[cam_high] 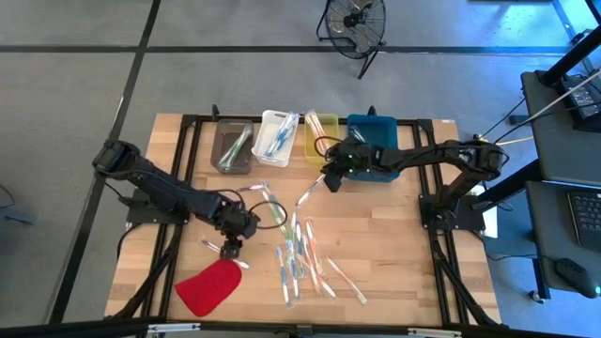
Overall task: Pick & Place Toothbrushes
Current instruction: Put the violet toothbrush into the blue bin
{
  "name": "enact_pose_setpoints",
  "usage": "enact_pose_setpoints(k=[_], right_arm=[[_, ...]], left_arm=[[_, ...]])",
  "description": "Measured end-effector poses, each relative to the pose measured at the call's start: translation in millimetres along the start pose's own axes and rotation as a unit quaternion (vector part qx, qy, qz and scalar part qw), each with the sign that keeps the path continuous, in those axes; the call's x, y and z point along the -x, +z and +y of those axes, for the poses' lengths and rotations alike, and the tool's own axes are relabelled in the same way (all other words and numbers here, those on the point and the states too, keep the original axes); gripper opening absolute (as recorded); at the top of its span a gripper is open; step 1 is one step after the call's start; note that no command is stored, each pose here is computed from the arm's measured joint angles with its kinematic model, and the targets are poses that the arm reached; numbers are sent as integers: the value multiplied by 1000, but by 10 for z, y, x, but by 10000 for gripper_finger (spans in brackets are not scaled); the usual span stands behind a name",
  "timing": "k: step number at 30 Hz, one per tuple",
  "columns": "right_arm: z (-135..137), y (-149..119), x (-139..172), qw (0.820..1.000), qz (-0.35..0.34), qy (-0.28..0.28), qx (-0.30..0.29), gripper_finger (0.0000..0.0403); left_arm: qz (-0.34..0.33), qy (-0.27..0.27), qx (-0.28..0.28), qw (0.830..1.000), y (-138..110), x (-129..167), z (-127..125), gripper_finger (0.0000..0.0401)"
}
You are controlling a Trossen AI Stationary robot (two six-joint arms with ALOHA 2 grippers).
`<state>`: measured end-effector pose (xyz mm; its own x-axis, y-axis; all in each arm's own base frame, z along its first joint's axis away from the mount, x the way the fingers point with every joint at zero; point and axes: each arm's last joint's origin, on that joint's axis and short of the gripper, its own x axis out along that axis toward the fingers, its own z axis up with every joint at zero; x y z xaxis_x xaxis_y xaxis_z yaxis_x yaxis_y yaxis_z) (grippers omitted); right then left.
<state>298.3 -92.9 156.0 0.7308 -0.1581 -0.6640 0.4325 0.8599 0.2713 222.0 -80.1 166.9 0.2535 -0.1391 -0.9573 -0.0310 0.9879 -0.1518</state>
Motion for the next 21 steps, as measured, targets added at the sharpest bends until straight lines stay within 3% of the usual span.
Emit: enact_pose_setpoints(k=[4,10,21], right_arm=[[94,-19,-6,1000,-3,12,-1,72],[207,-5,-7,999,-23,32,11,61],[268,-10,-6,999,-29,41,12,48]], left_arm=[[-7,-16,-35,999,-13,45,-198,226],[-5,-32,-31,999,-98,68,-414,228],[-18,-25,-38,999,-190,38,-543,228]])
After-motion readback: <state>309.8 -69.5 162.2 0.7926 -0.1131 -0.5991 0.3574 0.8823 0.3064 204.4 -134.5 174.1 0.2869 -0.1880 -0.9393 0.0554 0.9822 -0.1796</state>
